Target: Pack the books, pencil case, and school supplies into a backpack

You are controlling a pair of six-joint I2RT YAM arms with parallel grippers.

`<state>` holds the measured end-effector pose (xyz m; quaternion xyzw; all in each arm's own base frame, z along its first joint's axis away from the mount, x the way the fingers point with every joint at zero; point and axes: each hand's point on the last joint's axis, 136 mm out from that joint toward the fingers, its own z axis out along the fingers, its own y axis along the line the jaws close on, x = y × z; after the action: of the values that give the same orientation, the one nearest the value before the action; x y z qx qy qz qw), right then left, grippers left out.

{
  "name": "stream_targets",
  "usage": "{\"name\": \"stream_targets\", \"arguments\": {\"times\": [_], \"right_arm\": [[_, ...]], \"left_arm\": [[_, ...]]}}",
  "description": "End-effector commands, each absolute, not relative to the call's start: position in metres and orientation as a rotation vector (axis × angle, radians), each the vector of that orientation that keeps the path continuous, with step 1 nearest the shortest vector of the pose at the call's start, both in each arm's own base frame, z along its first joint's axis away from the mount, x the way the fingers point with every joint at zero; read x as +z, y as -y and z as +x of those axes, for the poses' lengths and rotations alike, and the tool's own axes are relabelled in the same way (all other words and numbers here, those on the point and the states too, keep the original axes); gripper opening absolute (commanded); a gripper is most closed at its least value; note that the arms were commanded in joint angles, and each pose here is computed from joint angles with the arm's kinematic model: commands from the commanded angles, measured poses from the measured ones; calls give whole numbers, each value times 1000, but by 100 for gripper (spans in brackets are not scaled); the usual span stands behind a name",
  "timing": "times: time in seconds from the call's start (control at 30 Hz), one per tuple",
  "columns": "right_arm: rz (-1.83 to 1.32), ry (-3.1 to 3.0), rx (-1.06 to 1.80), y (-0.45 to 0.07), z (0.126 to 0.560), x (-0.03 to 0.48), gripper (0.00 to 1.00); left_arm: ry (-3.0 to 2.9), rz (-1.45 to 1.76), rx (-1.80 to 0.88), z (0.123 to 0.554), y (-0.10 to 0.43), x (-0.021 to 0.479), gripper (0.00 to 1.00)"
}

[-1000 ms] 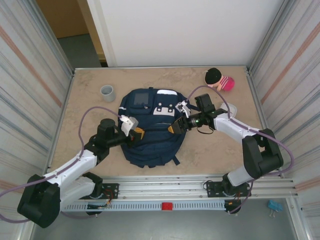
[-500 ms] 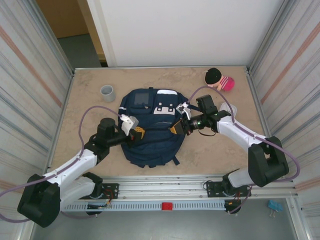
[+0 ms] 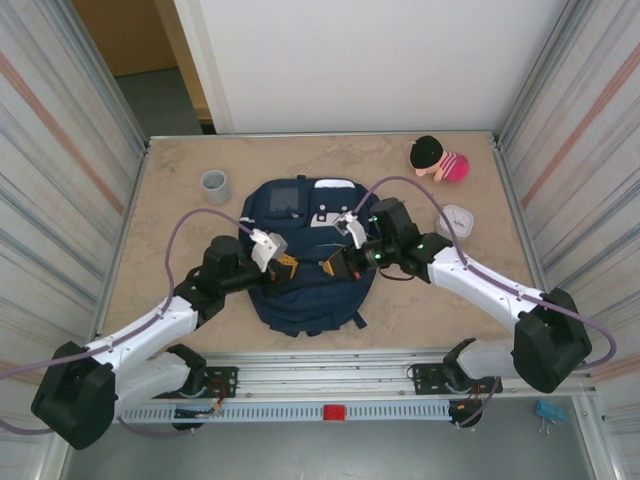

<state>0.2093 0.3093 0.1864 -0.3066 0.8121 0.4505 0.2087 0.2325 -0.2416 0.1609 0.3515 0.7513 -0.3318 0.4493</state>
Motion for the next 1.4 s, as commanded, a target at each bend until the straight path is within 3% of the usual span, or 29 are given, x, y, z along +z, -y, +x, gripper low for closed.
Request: {"name": "stream_targets", "arguments": {"times": [0.0,0.1,0.17,0.23,0.27,0.53,0.87,0.97,1.03,1.1,1.13,1.23,1.37], "right_arm": [[-889,-2196,1358,-353,191,214,0],[-909,-2187,1309,-365,191,213,0],[-922,-2164,1238,-356,194,214,16],[-944,-2119,1168,-338,197,216,43],[-945,-2088,1132,-326,200,219,49],[-1210,-1732,764,-264,226,220,71],[-1365,-1654,803,-291,249,205,68],[-1414,-1649,812,-299,251,198,63],[-1432,-1648,819,-301,254,197,47],[-1441,-1642,839,-302,255,199,19],[-1445,-1631,846,-302,254,200,10],[-1454,-1598,862,-301,250,208,2],[-1460,-1581,882,-299,244,213,1]], "left_arm": [[-1620,869,-826,244,262,230,0],[-1624,878,-808,243,262,229,0],[-1639,874,-771,245,258,225,0],[-1651,874,-753,245,253,222,0],[-1655,874,-752,245,250,221,0],[-1644,892,-761,237,241,225,0],[-1644,918,-793,231,244,223,0],[-1647,921,-800,230,244,224,0],[-1652,918,-806,229,244,224,0],[-1673,896,-819,229,243,223,0],[-1700,867,-833,230,242,223,9],[-1805,723,-888,232,235,227,39],[-1938,444,-969,227,220,230,59]]}}
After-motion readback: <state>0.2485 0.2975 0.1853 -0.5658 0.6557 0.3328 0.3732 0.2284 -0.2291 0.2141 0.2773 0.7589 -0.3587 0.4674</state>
